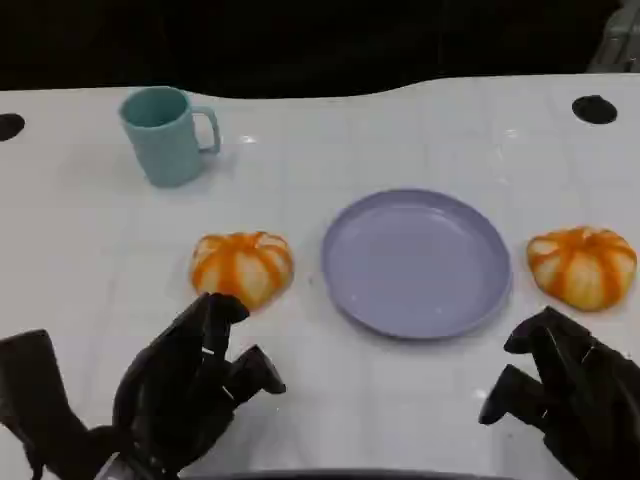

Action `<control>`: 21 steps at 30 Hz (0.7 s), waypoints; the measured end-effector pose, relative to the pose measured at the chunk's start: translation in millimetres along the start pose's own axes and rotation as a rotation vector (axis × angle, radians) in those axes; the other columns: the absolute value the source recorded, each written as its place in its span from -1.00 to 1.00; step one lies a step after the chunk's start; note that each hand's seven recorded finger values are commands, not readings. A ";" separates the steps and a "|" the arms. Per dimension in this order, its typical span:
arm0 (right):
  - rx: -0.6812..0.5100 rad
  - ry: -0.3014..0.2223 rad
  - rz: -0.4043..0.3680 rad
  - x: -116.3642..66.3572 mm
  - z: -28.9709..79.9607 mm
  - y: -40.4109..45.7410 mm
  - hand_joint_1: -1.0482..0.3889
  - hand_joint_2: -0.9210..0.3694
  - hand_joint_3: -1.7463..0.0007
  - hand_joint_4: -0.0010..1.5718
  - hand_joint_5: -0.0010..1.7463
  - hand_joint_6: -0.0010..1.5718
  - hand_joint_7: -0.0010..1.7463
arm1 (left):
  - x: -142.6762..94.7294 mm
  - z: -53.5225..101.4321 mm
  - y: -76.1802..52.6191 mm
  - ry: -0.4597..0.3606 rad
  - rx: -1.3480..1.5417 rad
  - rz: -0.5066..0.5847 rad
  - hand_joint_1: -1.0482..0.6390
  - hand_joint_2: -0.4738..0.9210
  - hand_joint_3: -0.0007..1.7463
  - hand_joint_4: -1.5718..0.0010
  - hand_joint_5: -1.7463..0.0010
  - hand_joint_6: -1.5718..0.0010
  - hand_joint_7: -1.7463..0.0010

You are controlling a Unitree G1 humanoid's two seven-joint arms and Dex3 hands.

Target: Grasp the bread from the table and place it into the plate.

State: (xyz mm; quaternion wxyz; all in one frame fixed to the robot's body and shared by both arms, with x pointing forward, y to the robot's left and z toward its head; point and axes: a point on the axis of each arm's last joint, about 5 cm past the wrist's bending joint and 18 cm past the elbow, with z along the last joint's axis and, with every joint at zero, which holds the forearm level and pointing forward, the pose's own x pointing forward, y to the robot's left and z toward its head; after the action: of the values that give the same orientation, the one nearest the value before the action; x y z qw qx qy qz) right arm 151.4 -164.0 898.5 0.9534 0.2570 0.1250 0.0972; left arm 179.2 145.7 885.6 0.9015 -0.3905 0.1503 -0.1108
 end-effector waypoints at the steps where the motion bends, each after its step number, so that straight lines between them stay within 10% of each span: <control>1: -0.001 -0.001 0.000 0.0 0.2 0.1 -0.24 -1.00 0.71 -0.16 1.00 -0.33 0.83 | 0.0 -0.1 -0.1 0.000 0.000 0.000 -0.40 1.00 -0.48 -0.03 -1.00 0.28 -1.00; 21: -0.004 -0.001 0.003 0.0 0.6 -0.1 -0.23 -1.00 0.71 -0.16 1.00 -0.33 0.83 | 0.2 0.1 -0.2 0.003 0.005 -0.003 -0.40 1.00 -0.45 -0.01 -1.00 0.32 -1.00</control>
State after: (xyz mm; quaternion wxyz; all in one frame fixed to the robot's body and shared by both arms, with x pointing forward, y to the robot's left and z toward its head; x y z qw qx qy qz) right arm 151.6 -164.3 898.9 0.9538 0.2554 0.1239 0.0987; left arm 179.3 145.6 885.8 0.9021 -0.3881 0.1510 -0.1131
